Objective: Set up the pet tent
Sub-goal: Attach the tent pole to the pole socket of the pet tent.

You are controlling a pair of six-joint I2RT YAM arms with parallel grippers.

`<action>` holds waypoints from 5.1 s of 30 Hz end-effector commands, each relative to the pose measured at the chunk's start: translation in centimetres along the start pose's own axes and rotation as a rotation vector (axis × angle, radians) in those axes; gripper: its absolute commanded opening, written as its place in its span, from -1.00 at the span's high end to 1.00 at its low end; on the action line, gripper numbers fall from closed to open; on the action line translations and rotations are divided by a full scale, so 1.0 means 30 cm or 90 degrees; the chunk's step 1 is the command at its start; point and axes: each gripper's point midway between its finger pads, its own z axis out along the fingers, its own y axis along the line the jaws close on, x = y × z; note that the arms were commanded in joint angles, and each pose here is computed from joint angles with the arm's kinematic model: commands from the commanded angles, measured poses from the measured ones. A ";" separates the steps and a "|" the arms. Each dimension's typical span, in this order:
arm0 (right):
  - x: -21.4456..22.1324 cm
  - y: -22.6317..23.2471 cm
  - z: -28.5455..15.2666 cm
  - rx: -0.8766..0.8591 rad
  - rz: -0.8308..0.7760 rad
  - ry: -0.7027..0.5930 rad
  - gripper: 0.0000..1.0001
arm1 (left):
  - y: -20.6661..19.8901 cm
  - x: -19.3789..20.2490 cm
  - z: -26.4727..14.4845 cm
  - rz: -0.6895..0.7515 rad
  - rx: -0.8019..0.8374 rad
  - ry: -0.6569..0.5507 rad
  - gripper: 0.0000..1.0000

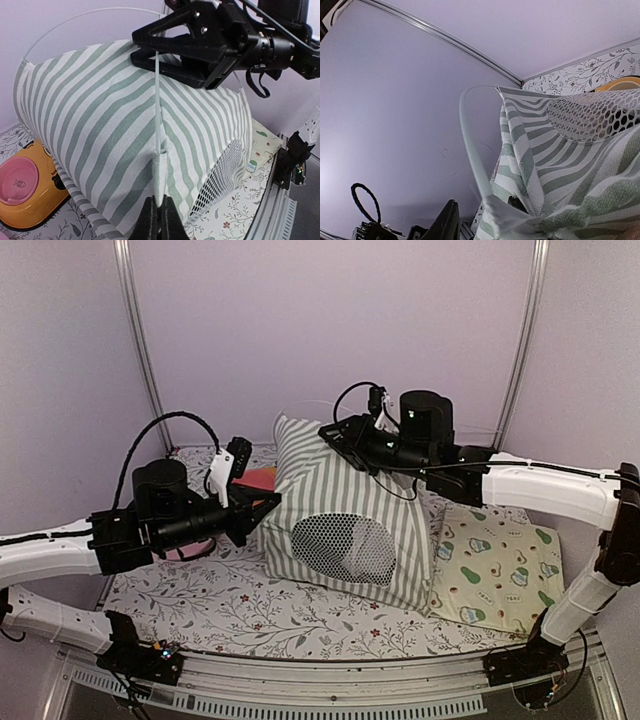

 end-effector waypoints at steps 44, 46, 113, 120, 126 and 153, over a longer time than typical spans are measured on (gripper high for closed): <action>-0.233 -0.015 -0.030 -0.002 -0.098 -0.106 1.00 | 0.080 0.308 0.058 0.095 -0.061 -0.059 1.00; -0.254 -0.035 -0.031 0.024 -0.130 -0.129 1.00 | 0.067 0.322 0.042 0.097 -0.058 -0.048 1.00; -0.033 -0.005 0.089 -0.011 -0.205 -0.022 1.00 | 0.074 0.283 0.012 0.066 -0.037 0.006 1.00; -0.002 -0.033 0.087 0.011 -0.226 -0.026 1.00 | -0.011 0.271 0.019 0.072 0.074 0.024 0.99; 0.037 -0.007 0.092 -0.005 -0.233 -0.019 1.00 | 0.011 0.278 0.032 0.045 0.062 0.037 0.79; 0.041 0.020 0.084 -0.019 -0.210 -0.005 1.00 | 0.132 0.190 0.045 0.053 -0.053 0.009 0.59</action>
